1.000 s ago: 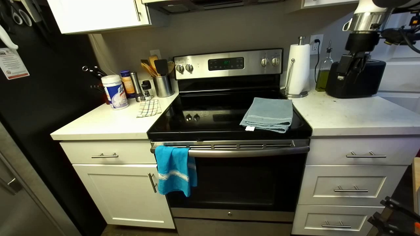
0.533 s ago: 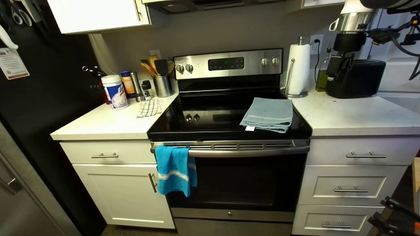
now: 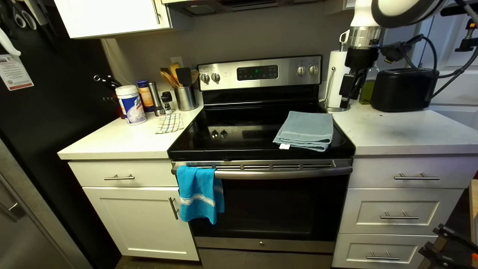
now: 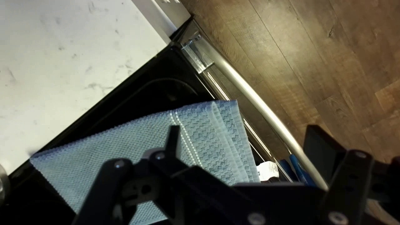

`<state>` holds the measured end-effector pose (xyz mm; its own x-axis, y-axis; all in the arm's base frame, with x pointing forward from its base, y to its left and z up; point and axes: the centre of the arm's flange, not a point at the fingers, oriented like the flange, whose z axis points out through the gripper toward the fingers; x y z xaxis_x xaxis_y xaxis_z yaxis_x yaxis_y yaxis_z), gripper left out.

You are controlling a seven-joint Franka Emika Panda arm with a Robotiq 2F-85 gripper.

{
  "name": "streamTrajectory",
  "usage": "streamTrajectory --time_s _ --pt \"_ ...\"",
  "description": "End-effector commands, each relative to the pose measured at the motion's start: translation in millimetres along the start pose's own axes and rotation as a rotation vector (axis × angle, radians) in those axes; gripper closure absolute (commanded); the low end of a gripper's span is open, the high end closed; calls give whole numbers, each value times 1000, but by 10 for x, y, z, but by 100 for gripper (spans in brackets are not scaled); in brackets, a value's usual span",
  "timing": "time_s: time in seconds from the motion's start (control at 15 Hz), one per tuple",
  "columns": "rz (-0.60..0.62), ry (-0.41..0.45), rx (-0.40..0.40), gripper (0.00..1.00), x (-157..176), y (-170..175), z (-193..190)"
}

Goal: Hang the light blue towel on the oven handle

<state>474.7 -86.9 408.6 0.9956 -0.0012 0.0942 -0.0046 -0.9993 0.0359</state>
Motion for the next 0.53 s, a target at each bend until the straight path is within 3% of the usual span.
streamTrajectory --time_s 0.0,0.47 --pt "-31 -14 -77 0 258 -183 294" --pt "-97 -88 -249 0 437 -363 748"
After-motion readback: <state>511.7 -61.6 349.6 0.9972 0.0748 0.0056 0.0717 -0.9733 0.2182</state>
